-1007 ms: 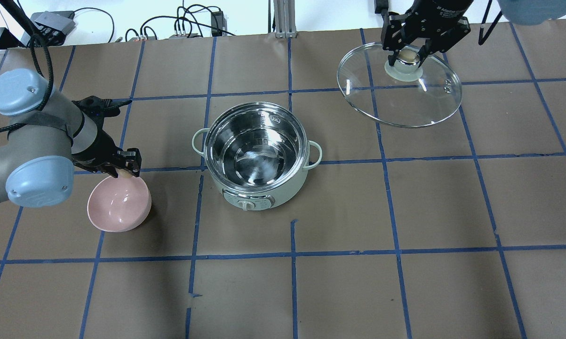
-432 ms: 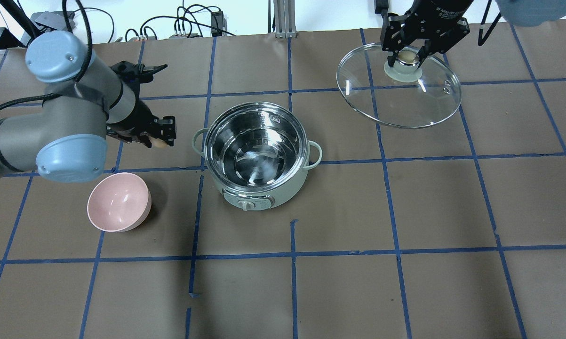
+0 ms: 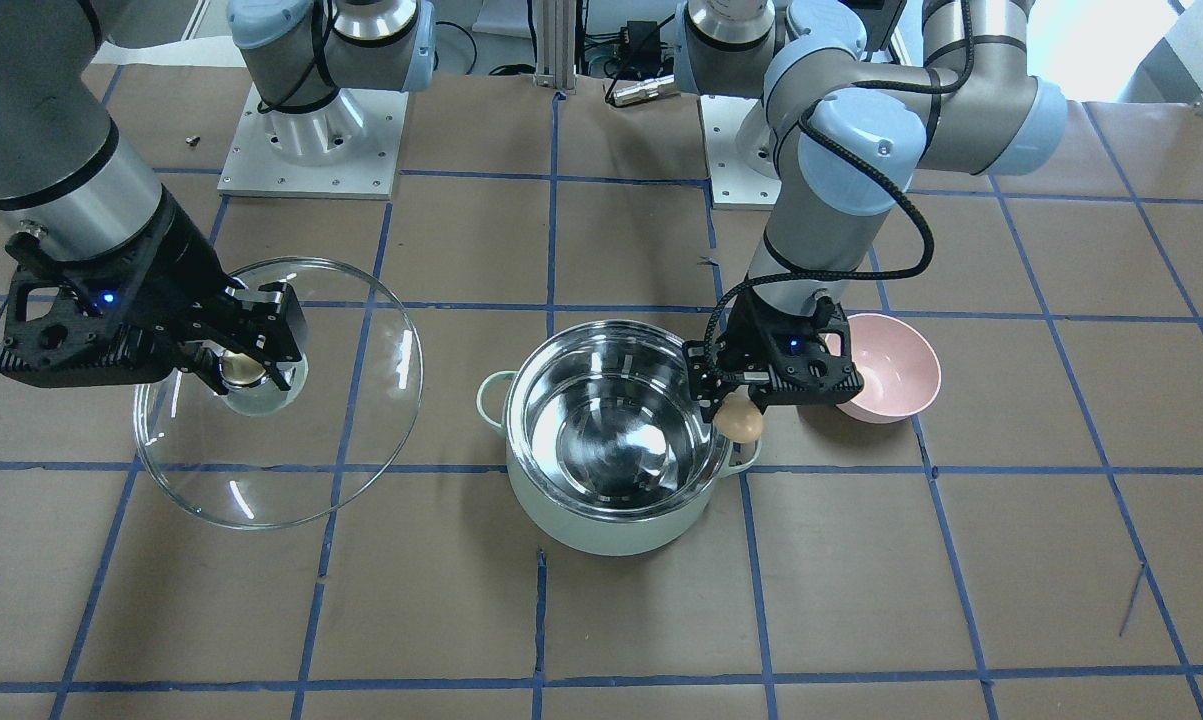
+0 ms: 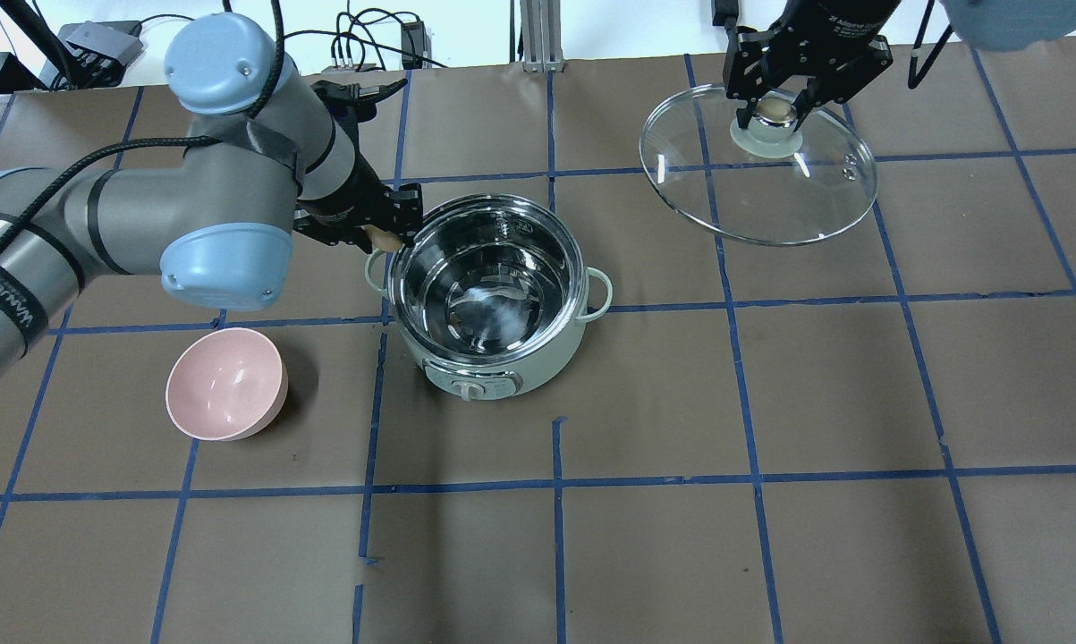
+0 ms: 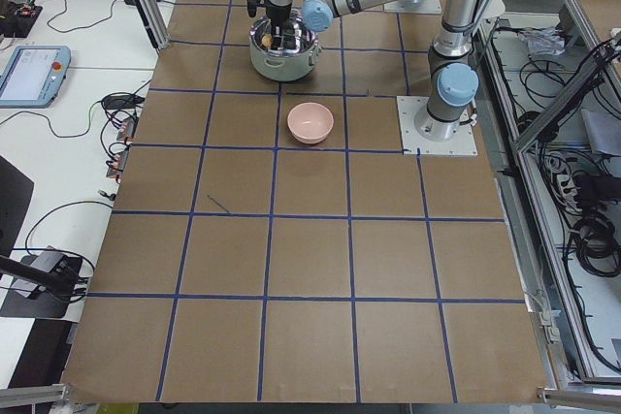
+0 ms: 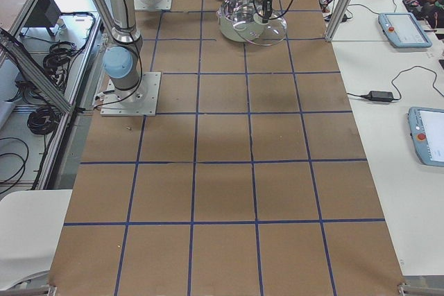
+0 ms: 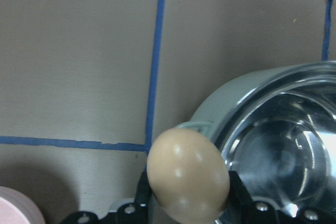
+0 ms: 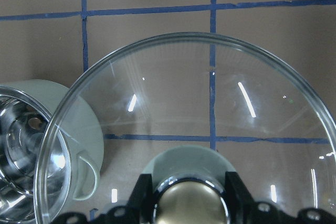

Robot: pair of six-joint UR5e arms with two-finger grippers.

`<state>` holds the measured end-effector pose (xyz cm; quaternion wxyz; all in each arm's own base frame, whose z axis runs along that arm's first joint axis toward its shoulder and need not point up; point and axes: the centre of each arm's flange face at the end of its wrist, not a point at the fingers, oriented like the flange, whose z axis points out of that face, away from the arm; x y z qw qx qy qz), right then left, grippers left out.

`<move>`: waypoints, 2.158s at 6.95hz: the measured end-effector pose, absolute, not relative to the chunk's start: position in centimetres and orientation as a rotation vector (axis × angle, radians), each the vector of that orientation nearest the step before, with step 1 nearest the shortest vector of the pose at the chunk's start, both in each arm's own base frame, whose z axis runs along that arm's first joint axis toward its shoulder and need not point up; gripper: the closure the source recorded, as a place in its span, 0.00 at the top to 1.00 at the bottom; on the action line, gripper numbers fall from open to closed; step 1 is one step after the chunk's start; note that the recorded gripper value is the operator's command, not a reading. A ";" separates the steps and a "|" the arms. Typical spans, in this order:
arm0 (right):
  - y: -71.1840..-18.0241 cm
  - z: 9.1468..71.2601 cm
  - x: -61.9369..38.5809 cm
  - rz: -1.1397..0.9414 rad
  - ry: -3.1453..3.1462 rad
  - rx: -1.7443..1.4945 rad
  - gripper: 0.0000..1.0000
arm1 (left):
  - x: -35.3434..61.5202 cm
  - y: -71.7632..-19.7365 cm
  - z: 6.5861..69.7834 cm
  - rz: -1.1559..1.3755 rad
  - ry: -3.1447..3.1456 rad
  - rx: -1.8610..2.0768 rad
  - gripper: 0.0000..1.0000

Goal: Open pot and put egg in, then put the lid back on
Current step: 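Lift the egg with the left gripper and carry it over the pot, then open the left gripper to drop the egg into the pot, then withdraw, then carry the glass lid back over the pot with the right gripper and lower it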

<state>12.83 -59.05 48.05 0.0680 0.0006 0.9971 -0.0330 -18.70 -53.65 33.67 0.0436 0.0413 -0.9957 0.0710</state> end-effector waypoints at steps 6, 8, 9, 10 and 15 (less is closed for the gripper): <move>-59.1 48.1 12.8 -0.101 3.004 0.002 0.23 | -20.9 -53.3 33.3 0.205 -3.058 0.048 0.93; -59.1 48.1 12.9 -0.101 3.004 0.002 0.23 | -16.4 -53.9 37.2 0.208 -3.075 0.091 0.98; -59.1 48.1 12.8 -0.101 3.004 0.002 0.23 | -13.1 -53.8 39.6 0.189 -3.086 0.101 0.99; -59.1 48.1 12.8 -0.103 3.004 0.003 0.23 | -10.6 -53.2 41.8 0.167 -3.095 0.111 0.99; -59.1 48.3 13.0 -0.112 3.002 0.007 0.23 | -7.1 -51.7 45.4 0.120 -3.161 0.158 1.00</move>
